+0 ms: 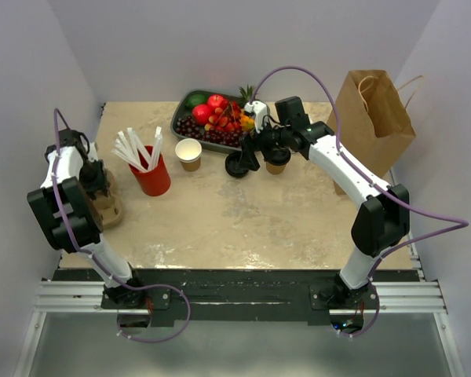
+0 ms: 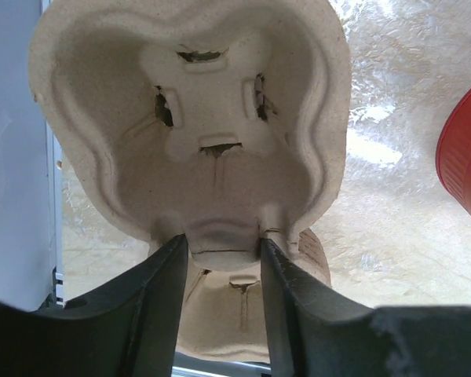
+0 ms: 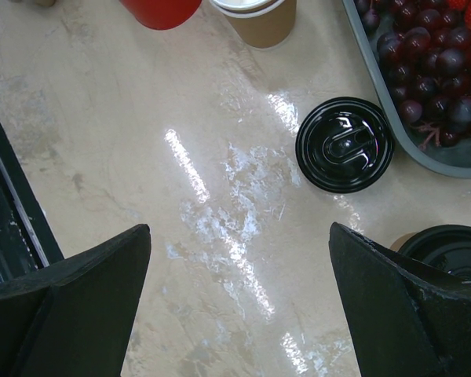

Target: Pack the takeout coffee

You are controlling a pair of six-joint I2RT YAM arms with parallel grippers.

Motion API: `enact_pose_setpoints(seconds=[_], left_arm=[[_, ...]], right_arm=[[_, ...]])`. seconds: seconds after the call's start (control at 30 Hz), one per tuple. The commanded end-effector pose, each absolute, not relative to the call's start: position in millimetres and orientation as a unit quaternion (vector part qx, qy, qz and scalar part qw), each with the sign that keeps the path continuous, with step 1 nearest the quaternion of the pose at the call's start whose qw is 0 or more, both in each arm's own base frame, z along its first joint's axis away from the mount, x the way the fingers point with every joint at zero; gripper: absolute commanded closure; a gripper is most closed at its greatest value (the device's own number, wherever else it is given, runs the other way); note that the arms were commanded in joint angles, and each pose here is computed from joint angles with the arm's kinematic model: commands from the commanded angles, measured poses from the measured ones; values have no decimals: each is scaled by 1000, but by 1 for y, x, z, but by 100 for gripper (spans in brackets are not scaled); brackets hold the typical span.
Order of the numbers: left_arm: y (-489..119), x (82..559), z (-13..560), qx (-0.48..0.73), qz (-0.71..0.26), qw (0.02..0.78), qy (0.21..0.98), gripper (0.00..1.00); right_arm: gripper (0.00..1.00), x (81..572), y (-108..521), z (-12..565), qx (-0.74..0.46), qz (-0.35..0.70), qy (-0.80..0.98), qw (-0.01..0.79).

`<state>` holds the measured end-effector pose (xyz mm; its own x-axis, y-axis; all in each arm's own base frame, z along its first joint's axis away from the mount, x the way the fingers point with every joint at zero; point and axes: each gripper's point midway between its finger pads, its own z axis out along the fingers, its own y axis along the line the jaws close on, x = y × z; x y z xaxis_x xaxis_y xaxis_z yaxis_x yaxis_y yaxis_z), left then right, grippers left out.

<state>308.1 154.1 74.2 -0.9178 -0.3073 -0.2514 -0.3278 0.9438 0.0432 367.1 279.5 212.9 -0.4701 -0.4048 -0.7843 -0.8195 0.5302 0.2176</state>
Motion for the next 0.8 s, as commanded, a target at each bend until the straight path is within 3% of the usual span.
enact_pose_setpoints(seconds=[0.0, 0.1, 0.17, 0.2, 0.3, 0.47, 0.67, 0.77], left_arm=[[151, 307, 81, -168, 39, 130, 976, 58], [154, 311, 93, -163, 44, 145, 975, 77], [154, 312, 100, -159, 47, 153, 974, 81], [150, 312, 105, -153, 37, 159, 975, 90], [147, 309, 120, -135, 34, 169, 976, 100], [157, 317, 147, -90, 57, 186, 977, 100], [164, 298, 118, 36, 91, 106, 990, 100], [144, 293, 119, 73, 27, 106, 991, 100]], right_arm=[[1, 366, 288, 222, -384, 315, 791, 357], [1, 366, 287, 223, -384, 315, 791, 358], [1, 365, 287, 223, -384, 315, 791, 357], [1, 365, 286, 222, -383, 314, 792, 357], [1, 364, 287, 222, -384, 315, 792, 355], [1, 366, 288, 220, -382, 316, 793, 354], [1, 369, 291, 221, -382, 317, 792, 355], [1, 369, 291, 224, -381, 315, 791, 360]])
